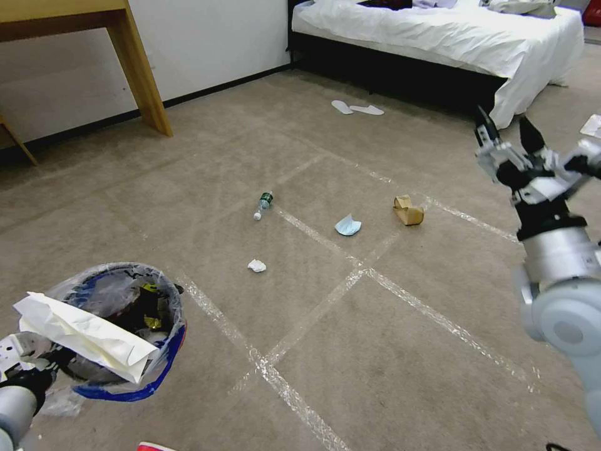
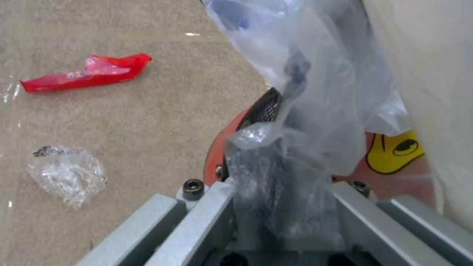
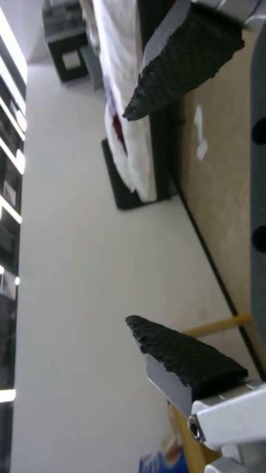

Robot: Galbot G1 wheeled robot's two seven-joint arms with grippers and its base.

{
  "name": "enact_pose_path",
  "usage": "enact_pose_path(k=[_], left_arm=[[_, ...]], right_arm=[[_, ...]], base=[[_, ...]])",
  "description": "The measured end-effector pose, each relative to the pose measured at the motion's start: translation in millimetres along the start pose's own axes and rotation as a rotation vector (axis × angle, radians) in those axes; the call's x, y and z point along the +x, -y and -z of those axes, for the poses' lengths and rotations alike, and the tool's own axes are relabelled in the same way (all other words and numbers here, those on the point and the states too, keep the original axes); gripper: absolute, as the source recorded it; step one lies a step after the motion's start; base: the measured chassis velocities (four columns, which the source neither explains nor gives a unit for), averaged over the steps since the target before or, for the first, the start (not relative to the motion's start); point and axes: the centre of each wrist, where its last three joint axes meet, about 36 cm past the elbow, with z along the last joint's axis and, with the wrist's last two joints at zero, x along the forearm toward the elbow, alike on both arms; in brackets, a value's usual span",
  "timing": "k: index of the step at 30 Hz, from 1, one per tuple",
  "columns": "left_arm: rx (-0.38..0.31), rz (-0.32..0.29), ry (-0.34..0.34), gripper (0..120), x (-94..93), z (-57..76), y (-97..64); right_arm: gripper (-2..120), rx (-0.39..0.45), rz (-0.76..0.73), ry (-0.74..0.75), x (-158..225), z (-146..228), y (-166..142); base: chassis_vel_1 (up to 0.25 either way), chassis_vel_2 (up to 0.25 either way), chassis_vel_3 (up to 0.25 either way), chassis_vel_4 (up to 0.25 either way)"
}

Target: Pick up the trash bin and place the garbage on the floor into it.

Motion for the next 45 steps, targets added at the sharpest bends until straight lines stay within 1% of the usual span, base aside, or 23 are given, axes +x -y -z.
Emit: enact_pose_path(k=[2,8,13,18,21,24,26,27,28,29,30,32,36,38,40,45], left_arm=[[0.015,-0.007,-0.018,0,0.4,-0.3,0.5],[0.03,-0.003,-0.042,0,-1.2,-3.0,-2.7],[0.032,0.001,-0.05,0,-0.4,-3.1,-4.6],[0.027,0.0,-0.045,0,1.8,-1.0,-4.0],[0.023,-0.01,-0.031,0,4.1,2.1,-0.3],[0.022,-0.012,-0.028,0,4.0,2.9,0.3],[0.021,-0.011,-0.025,0,3.9,3.4,0.5],[0.021,-0.011,-0.025,0,3.9,3.4,0.5],[0.021,-0.008,-0.025,0,3.5,3.1,0.1],[0.024,-0.008,-0.027,0,2.6,2.4,-0.1],[0.024,-0.008,-0.027,0,2.6,2.4,-0.1],[0.03,-0.008,-0.034,0,1.3,-0.2,0.2],[0.03,-0.006,-0.04,0,1.5,-2.4,0.5],[0.029,-0.007,-0.04,0,2.2,-2.3,0.9],[0.028,-0.009,-0.035,0,3.7,-1.1,1.3],[0.027,-0.011,-0.03,0,5.4,-0.1,1.8]], right_arm=[[100,0.02,-0.037,-0.016,13.9,-1.0,4.8],[100,0.036,-0.065,-0.03,25.1,-0.9,6.6],[100,0.037,-0.076,-0.032,30.6,0.3,5.0],[100,0.061,-0.084,-0.02,35.0,-3.1,6.2],[100,0.111,-0.091,-0.001,43.1,-11.5,10.3],[100,0.133,-0.091,0.009,46.0,-14.9,12.4],[100,0.183,-0.096,0.029,51.9,-22.2,16.3],[100,0.183,-0.096,0.029,51.9,-22.2,16.3],[100,0.233,-0.117,0.046,65.3,-35.2,19.0],[100,0.243,-0.125,0.039,71.1,-40.0,18.1],[100,0.243,-0.125,0.039,71.1,-40.0,18.1],[100,0.262,-0.145,0.026,84.2,-50.8,15.4],[100,0.266,-0.171,0.021,96.3,-57.9,13.3],[100,0.27,-0.18,0.021,100.2,-59.3,13.5],[100,0.294,-0.191,0.032,106.8,-62.9,16.6],[100,0.304,-0.205,0.04,110.6,-67.0,19.0]], base=[[0.0,0.0,0.0,0.0],[0.0,0.0,0.0,0.0],[0.0,0.0,0.0,0.0],[0.0,0.0,0.0,0.0],[0.0,0.0,0.0,0.0],[0.0,0.0,0.0,0.0],[0.0,0.0,0.0,0.0],[0.0,0.0,0.0,0.0],[0.0,0.0,0.0,0.0],[0.0,0.0,0.0,0.0],[0.0,0.0,0.0,0.0],[0.0,0.0,0.0,0.0],[0.0,0.0,0.0,0.0],[0.0,0.0,0.0,0.0],[0.0,0.0,0.0,0.0],[0.0,0.0,0.0,0.0]])
